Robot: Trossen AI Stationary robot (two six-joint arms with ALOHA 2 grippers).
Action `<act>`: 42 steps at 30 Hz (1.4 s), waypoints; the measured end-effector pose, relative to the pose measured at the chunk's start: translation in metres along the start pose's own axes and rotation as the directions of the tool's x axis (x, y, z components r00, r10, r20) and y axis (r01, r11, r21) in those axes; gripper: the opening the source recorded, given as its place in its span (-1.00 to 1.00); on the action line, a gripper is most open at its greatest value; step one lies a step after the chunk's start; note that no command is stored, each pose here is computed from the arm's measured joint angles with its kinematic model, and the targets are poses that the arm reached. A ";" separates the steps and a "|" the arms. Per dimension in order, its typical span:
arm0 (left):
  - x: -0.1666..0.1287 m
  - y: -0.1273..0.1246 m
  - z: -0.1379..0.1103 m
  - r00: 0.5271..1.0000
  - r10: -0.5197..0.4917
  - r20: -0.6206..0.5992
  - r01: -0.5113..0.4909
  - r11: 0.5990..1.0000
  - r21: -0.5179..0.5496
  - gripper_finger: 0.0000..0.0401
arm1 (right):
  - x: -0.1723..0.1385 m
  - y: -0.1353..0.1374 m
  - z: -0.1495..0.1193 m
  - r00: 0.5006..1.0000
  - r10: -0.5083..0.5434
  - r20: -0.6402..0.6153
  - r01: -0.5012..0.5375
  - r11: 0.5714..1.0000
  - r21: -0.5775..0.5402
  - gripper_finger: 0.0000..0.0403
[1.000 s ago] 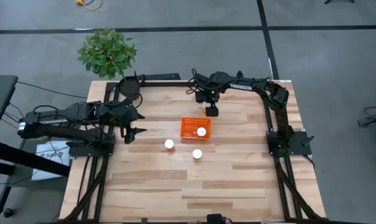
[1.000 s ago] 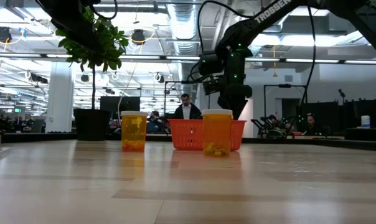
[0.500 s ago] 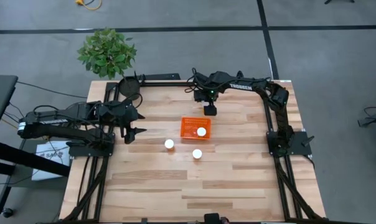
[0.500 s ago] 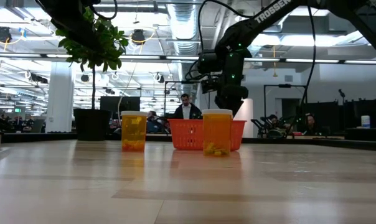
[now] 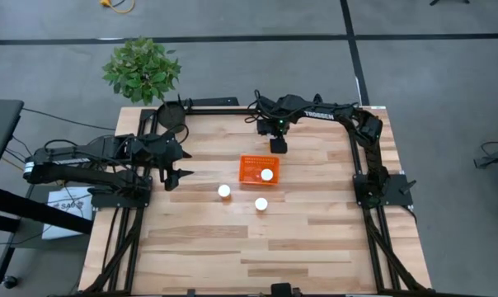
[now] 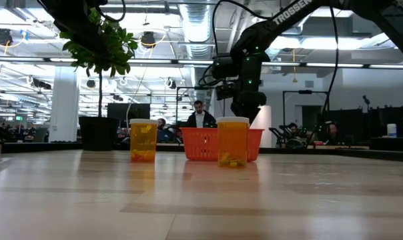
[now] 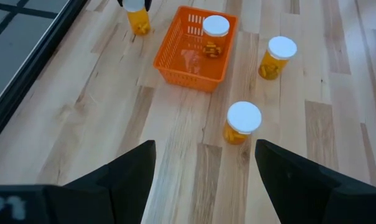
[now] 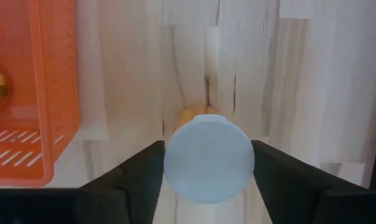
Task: Pick and place pill bottles into a basket
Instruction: Put the orange pill bottle into the orange basket
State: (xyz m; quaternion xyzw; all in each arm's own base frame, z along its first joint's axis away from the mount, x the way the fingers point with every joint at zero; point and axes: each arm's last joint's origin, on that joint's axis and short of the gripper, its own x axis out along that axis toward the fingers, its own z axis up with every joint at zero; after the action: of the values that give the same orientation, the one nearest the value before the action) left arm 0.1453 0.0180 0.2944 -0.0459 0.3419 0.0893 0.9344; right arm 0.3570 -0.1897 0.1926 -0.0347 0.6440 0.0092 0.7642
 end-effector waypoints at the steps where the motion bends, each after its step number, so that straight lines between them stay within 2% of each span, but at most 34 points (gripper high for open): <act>1: 0.000 0.000 0.000 1.000 0.000 0.000 0.000 1.000 0.000 0.32 | 0.000 0.000 0.000 1.000 0.001 -0.002 -0.001 1.000 0.000 0.09; 6: 0.000 0.000 0.000 1.000 0.000 0.000 0.000 1.000 0.000 0.32 | -0.001 0.001 -0.002 1.000 0.009 -0.015 -0.009 1.000 0.001 -0.01; 14: 0.000 0.000 0.000 1.000 0.000 -0.001 0.000 1.000 0.000 0.32 | -0.003 0.002 -0.001 1.000 0.012 -0.024 -0.011 1.000 0.027 0.11; 20: 0.000 0.000 0.000 1.000 0.000 -0.002 0.000 1.000 0.000 0.32 | -0.010 0.000 0.003 1.000 0.007 -0.011 -0.007 1.000 0.025 -0.04; 24: 0.000 0.000 0.000 1.000 -0.009 -0.004 0.009 1.000 0.000 0.32 | -0.016 0.002 0.006 1.000 0.005 -0.007 -0.005 1.000 0.017 -0.03; 29: 0.000 0.000 -0.001 1.000 -0.015 -0.008 0.015 1.000 0.000 0.32 | -0.024 0.007 0.016 1.000 -0.007 0.019 0.007 1.000 -0.005 0.07; 35: 0.000 -0.001 -0.001 0.999 -0.036 -0.011 0.036 0.999 0.002 0.32 | -0.034 0.015 0.025 0.999 -0.008 0.032 0.009 0.999 -0.032 -0.04; 39: 0.000 -0.002 -0.001 0.998 -0.056 -0.013 0.056 0.998 0.012 0.32 | -0.044 0.020 0.031 0.999 -0.012 0.043 0.013 0.999 -0.040 -0.03; 42: 0.000 -0.002 -0.001 0.997 -0.077 -0.014 0.077 0.997 0.029 0.32 | -0.053 0.025 0.036 0.998 -0.016 0.057 0.018 0.999 -0.037 0.05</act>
State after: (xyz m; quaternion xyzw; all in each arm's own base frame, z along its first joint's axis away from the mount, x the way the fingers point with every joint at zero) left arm 0.1451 0.0157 0.2938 -0.0456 0.3471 0.0479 0.9355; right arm 0.3825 -0.1613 0.2495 -0.0543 0.6213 0.0160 0.7815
